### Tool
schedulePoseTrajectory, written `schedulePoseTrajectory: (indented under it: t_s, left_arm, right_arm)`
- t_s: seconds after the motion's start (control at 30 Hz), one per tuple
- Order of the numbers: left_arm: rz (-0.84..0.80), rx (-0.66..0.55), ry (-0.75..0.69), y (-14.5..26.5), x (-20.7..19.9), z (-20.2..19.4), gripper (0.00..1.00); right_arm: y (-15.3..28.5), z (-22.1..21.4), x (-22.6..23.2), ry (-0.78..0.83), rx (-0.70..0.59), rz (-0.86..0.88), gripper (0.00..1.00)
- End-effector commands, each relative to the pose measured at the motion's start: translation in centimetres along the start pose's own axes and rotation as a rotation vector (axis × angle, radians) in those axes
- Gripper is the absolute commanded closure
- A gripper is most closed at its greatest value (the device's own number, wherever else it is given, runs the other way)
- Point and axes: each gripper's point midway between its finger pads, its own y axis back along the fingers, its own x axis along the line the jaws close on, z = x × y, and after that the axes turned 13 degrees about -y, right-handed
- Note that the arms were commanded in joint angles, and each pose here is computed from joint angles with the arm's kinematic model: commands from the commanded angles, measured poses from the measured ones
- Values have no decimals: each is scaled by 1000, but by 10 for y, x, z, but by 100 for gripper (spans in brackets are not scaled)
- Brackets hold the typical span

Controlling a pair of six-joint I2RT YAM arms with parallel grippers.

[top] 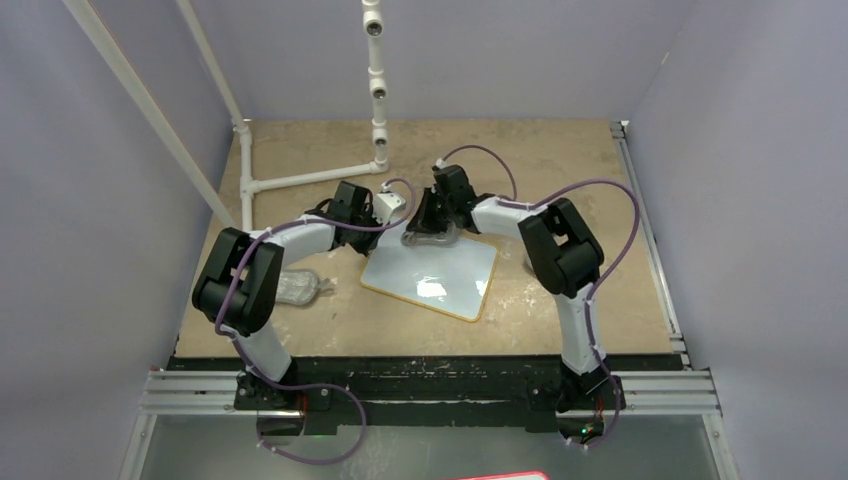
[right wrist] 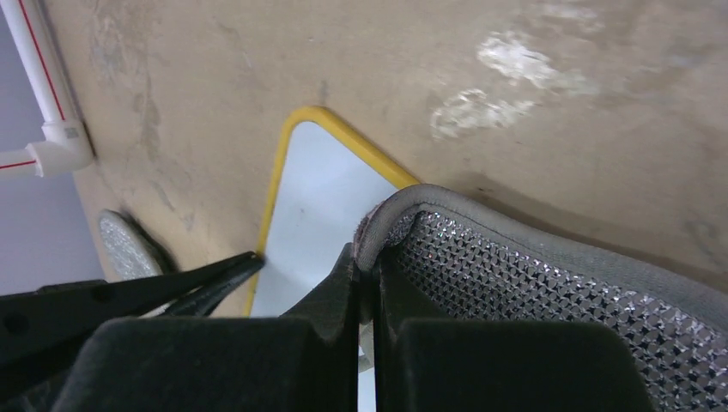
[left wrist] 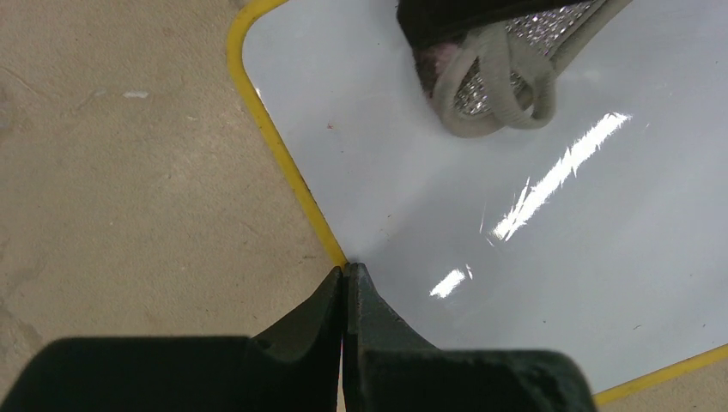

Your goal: Erase the whiteboard

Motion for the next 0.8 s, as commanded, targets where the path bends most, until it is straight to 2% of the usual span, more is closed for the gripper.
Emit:
schedulePoseTrajectory:
  t_s: [0.0,0.13,0.27,0.47,0.63,0.77]
  left_arm:
    - [-90,187,16,2,-29,-56,100]
    - [-84,183,7,2,-26,-54,100]
    - [-77,170,3,1,-22,-47,100]
    - [-36,117,-34,13,-5,-20,100]
    - [-66,112,-53,23,-10,-17,100]
    - [-101,114,-85,36,-17,-18,62]
  right_arm:
    - [-9,-4,2,-36,41,-29,100]
    - [27,31,-5,-73,-32,-21,100]
    - [69,75,-31,-143,-143,-40,100]
    - [78,98,-58,-174,-210,-127,100]
    - [78,118,-64,-183,-270,-149,100]
    - [80,125,-65,-186,-294,-176,97]
